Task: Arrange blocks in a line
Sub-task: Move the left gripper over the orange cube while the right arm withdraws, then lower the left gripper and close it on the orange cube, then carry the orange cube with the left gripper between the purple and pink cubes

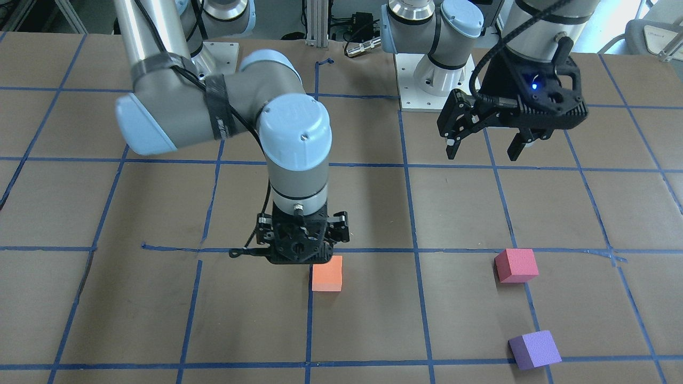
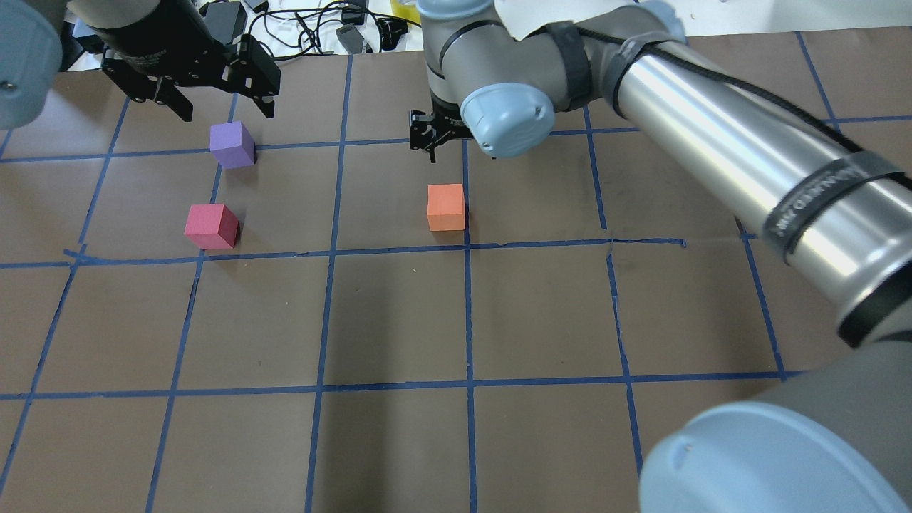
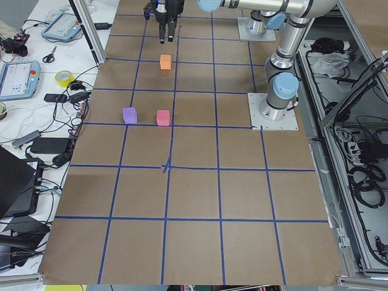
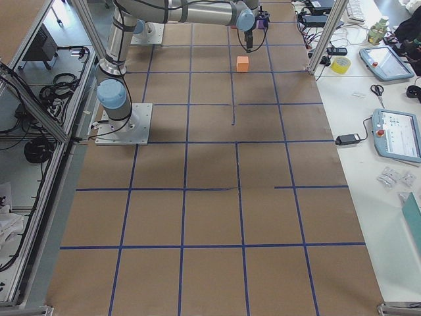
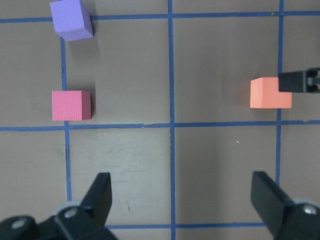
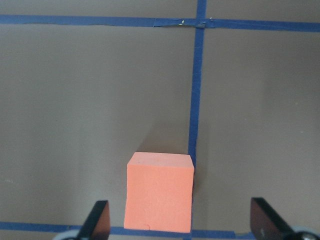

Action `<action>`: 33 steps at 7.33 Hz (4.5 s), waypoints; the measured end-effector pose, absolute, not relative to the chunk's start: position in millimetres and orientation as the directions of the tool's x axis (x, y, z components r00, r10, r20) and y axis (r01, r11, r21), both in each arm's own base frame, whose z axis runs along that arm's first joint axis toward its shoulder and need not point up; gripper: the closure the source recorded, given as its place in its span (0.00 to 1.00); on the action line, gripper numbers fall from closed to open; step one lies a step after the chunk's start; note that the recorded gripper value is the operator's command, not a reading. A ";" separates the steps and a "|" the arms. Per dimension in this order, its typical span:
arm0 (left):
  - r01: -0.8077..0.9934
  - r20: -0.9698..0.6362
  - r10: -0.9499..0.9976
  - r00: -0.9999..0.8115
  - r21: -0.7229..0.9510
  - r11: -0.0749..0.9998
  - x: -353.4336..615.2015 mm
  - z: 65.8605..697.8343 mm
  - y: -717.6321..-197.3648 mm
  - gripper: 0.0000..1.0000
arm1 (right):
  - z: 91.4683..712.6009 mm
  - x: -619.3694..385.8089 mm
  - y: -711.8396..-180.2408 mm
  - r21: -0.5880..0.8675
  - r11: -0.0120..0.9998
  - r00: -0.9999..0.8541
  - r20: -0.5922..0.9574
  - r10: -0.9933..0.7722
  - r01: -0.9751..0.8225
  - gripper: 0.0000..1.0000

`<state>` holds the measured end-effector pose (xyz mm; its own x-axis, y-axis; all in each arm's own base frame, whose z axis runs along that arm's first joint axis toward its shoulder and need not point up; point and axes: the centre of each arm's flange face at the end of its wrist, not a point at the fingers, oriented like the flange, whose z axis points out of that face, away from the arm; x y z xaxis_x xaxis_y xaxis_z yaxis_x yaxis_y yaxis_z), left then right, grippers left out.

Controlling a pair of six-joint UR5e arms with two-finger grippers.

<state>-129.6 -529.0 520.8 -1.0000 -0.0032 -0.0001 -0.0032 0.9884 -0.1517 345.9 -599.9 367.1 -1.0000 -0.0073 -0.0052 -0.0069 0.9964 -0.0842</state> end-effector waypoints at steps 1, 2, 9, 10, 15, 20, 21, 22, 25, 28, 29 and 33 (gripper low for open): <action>-0.020 0.006 -0.020 -1.000 -0.136 0.990 -132.2 500.1 -545.7 0.00 | 419.2 305.4 -586.0 -0.072 0.997 -1.000 0.003 0.019 0.019 0.00; -0.031 0.012 -0.029 -0.999 -0.130 0.991 -141.7 476.9 -562.6 0.00 | 466.7 256.4 -571.2 -0.064 0.997 -0.999 0.010 0.038 0.037 0.00; 0.034 0.023 0.037 -0.999 -0.118 0.992 -271.7 301.0 -630.8 0.00 | 525.4 163.9 -509.7 -0.090 0.994 -0.998 0.020 0.056 0.054 0.00; 0.036 0.026 0.039 -0.999 -0.118 0.992 -286.8 280.5 -633.0 0.00 | 523.8 163.9 -509.0 -0.097 0.994 -0.998 0.019 0.054 0.052 0.00; -0.017 0.037 -0.013 -0.999 -0.095 0.995 -328.5 215.7 -625.5 0.00 | 522.1 164.8 -508.0 -0.099 0.994 -0.999 0.016 0.050 0.048 0.00; -0.050 0.029 -0.048 -0.998 -0.059 0.997 -329.9 191.1 -620.0 0.65 | 516.2 165.8 -507.2 -0.093 0.994 -0.999 0.004 0.050 0.049 0.00; -0.054 0.030 -0.052 -0.998 -0.063 0.997 -329.9 192.6 -620.1 0.66 | 515.9 165.7 -507.3 -0.093 0.994 -0.999 0.004 0.050 0.050 0.00; -0.051 0.033 -0.048 -0.998 -0.077 0.996 -330.0 200.7 -621.2 0.66 | 515.7 165.6 -507.5 -0.092 0.994 -0.999 0.004 0.051 0.050 0.00; 0.019 0.031 0.024 -0.999 -0.154 0.988 -307.1 245.9 -638.6 0.67 | 515.9 165.4 -507.4 -0.093 0.994 -0.999 0.004 0.051 0.050 0.00; 0.006 0.016 0.009 -1.000 -0.189 0.982 -207.5 269.6 -678.7 0.67 | 515.6 165.1 -507.6 -0.092 0.994 -0.999 0.005 0.051 0.051 0.00; 0.005 0.004 0.006 -1.000 -0.196 0.981 -173.2 276.2 -687.7 0.67 | 515.6 165.1 -507.6 -0.092 0.994 -0.999 0.005 0.051 0.051 0.00; 0.012 -0.020 0.009 -1.000 -0.165 0.986 -47.8 278.0 -700.4 0.67 | 515.5 165.5 -507.5 -0.092 0.994 -0.999 0.005 0.051 0.050 0.00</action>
